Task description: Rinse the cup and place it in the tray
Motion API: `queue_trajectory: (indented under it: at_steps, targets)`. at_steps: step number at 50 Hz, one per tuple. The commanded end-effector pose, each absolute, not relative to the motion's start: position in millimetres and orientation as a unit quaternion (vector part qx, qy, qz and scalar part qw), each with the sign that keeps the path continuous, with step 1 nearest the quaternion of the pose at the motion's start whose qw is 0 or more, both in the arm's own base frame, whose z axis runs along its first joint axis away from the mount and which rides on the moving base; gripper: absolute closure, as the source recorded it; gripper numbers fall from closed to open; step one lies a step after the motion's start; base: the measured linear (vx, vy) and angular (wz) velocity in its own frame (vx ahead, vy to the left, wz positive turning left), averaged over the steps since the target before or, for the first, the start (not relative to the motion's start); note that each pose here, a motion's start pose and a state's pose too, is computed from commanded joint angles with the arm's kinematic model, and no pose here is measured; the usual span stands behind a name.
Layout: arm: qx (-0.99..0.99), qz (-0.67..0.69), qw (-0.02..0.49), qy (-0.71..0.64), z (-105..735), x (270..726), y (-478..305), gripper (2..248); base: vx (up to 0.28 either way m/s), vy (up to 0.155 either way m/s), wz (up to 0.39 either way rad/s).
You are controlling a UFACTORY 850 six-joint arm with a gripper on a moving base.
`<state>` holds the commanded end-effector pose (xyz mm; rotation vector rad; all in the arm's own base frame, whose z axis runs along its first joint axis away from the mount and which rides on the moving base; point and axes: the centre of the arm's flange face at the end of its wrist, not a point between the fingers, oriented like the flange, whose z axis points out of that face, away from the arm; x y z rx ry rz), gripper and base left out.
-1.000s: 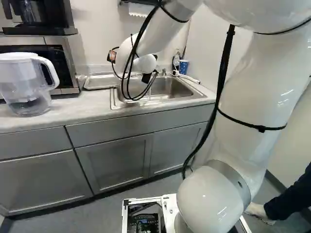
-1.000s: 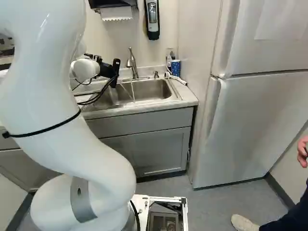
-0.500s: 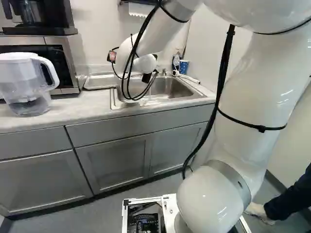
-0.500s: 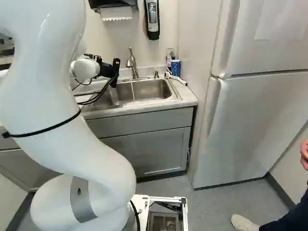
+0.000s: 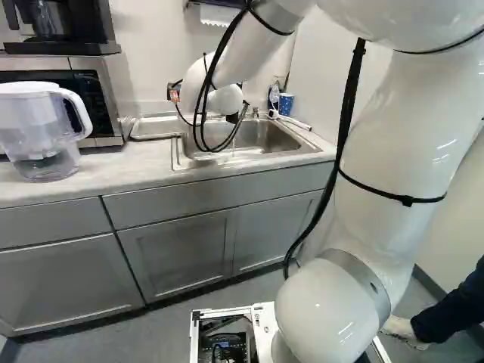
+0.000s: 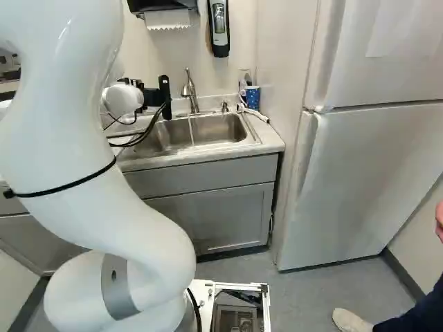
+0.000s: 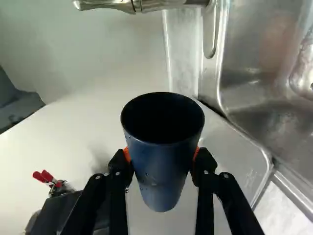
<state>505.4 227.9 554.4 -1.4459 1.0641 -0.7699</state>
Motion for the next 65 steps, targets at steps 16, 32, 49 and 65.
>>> queue_trajectory:
  at_steps: [16,32,49,65]
  targets:
    - [-0.649,-0.372,0.530,0.399,554.4,505.4,227.9,125,0.000,0.000,0.000]
    - [-0.680,-0.416,0.497,0.343,554.4,505.4,227.9,125,0.000,0.000,0.000]
    - [-0.708,-0.458,0.458,0.280,554.4,505.4,227.9,125,0.000,0.000,0.000]
    - [-0.729,-0.495,0.418,0.220,554.4,505.4,227.9,125,0.000,0.000,0.000]
